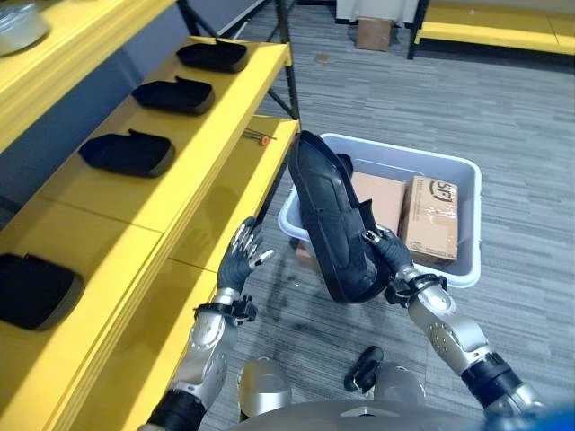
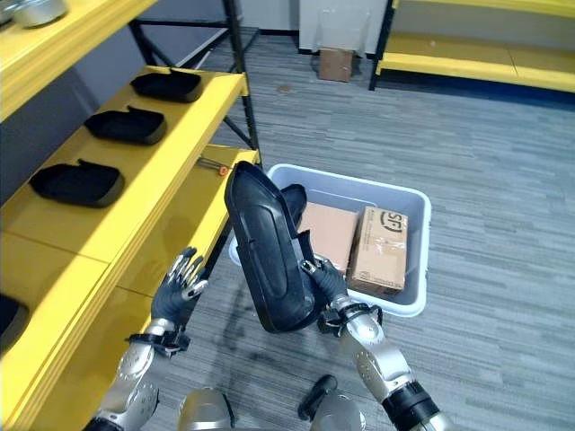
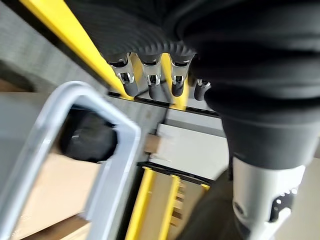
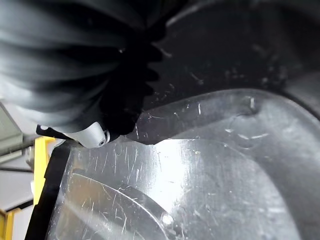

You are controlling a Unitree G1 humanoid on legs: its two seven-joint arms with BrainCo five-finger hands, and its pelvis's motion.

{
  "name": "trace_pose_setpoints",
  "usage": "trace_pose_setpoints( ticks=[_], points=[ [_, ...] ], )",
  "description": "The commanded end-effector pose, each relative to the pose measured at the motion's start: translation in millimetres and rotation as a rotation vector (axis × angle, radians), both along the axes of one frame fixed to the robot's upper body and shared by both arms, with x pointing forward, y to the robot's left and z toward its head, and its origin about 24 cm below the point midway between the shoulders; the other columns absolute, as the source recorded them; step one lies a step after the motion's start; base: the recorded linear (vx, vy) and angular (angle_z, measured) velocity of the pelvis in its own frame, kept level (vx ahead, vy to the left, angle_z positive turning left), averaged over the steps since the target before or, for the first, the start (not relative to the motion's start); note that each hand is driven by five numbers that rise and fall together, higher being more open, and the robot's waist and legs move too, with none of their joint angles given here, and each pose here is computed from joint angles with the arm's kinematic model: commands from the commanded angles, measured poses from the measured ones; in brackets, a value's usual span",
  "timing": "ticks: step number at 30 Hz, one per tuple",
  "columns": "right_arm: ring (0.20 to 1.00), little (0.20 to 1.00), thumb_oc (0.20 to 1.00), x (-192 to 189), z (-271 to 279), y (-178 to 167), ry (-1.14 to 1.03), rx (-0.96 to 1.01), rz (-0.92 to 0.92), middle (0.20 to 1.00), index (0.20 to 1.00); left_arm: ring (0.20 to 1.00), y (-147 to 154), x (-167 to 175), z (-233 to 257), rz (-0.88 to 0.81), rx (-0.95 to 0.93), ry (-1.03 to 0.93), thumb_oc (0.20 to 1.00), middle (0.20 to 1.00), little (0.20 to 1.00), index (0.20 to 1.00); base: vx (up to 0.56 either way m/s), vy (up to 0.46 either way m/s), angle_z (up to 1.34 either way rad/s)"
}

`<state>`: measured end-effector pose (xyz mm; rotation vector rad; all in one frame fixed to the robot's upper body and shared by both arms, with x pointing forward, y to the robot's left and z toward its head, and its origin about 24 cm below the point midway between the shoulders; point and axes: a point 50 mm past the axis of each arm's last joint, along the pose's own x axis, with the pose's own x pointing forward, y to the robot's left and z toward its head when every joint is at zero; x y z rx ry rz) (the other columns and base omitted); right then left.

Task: Move parts from the plastic box to the shelf.

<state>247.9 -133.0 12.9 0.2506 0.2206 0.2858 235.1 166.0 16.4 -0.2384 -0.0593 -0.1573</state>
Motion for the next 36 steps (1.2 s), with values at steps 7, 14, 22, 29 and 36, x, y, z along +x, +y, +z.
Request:
trace_pose_setpoints(
  ticks=[7, 14, 22, 29, 36],
  points=[
    [0.200, 0.200, 0.200, 4.1, 48.7, 34.3, -0.218, 0.207, 0.189, 0.200, 0.200, 1.000, -5.3, -15.7, 22.9, -0.152, 0.141, -0.127, 1.000, 1.000, 1.000, 1.000, -0.15, 0.319, 0.63],
    [0.200, 0.200, 0.200, -4.9, 53.0, 43.0, -0.224, 0.276, 0.198, 0.200, 0.200, 1.000, -9.9, -6.8, 23.3, -0.215, 0.120, -0.106, 1.000, 1.000, 1.000, 1.000, -0.20, 0.195, 0.75],
    [0.200, 0.200, 0.200, -6.3, 40.9, 40.7, -0.166, 0.216, 0.265, 0.200, 0.200, 1.000, -12.4, -12.5, 7.5, -0.167, 0.063, -0.008, 1.000, 1.000, 1.000, 1.000, 0.06, -0.011, 1.00],
    [0.200, 0.200, 0.200, 1.3, 34.7, 37.2, -0.155, 0.183, 0.225, 0.200, 0.200, 1.000, -9.6, -16.3, -5.1, -0.168, 0.092, 0.044, 1.000, 1.000, 1.000, 1.000, 0.07, -0.130, 0.47],
    [0.200, 0.200, 0.200, -3.8, 26.2, 21.4, -0.131, 0.126, 0.135, 0.200, 0.200, 1.000, -13.0, -18.6, -10.0, -0.248, 0.130, 0.070, 1.000, 1.000, 1.000, 1.000, 0.01, -0.011, 0.81]
  ],
)
